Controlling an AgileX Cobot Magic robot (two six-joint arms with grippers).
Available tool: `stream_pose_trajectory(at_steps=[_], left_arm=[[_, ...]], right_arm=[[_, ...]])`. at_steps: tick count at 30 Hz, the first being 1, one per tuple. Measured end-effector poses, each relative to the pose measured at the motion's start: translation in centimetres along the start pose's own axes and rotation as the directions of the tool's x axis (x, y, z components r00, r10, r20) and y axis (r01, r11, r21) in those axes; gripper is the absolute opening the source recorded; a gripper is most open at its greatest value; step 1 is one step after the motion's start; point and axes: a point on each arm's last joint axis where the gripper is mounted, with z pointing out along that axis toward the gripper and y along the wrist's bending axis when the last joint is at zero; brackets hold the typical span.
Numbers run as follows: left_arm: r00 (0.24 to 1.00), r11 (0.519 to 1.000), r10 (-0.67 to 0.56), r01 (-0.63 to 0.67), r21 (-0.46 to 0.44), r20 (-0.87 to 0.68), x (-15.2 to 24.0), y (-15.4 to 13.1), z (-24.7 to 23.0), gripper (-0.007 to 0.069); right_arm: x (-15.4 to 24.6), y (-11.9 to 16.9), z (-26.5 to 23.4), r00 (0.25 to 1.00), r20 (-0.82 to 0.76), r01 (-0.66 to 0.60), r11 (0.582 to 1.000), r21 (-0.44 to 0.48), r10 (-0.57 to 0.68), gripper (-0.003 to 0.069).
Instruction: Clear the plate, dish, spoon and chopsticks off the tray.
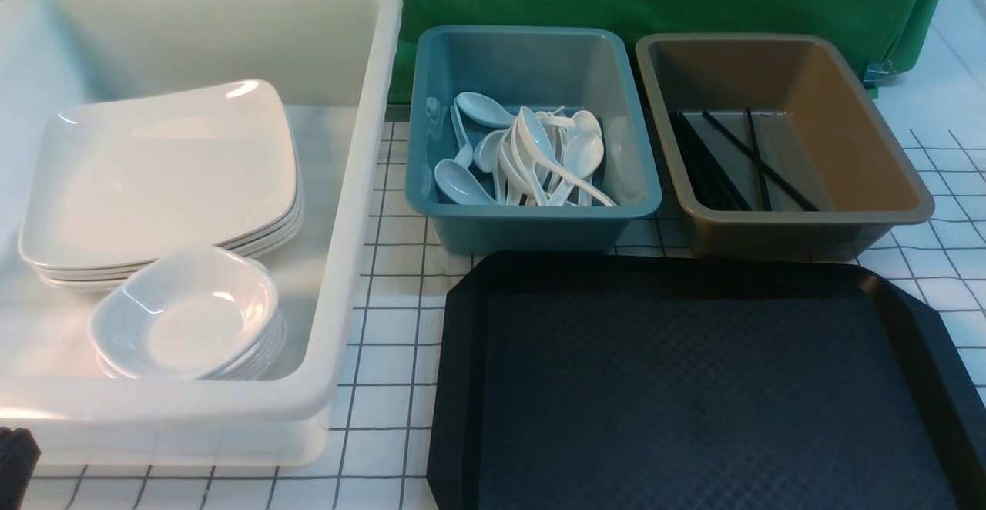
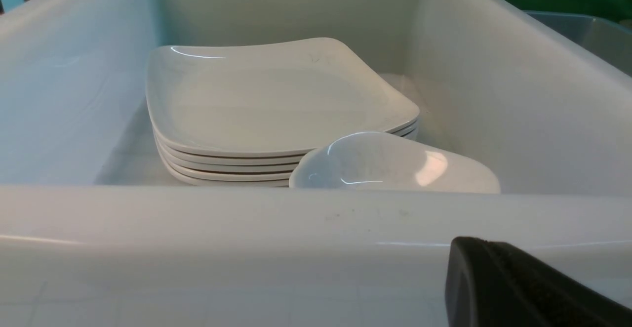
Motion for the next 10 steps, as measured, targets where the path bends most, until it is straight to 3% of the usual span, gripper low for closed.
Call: stream_pose_trajectory(at_steps=[10], left_arm=[[1.000, 1.000, 0.002, -0.002, 0.000, 0.000, 0.00, 0.00, 0.00, 0.0004]], right_arm=[[0.00, 0.00, 0.00, 1.000, 0.000, 0.000, 1.000, 0.000, 0.000, 0.0240]])
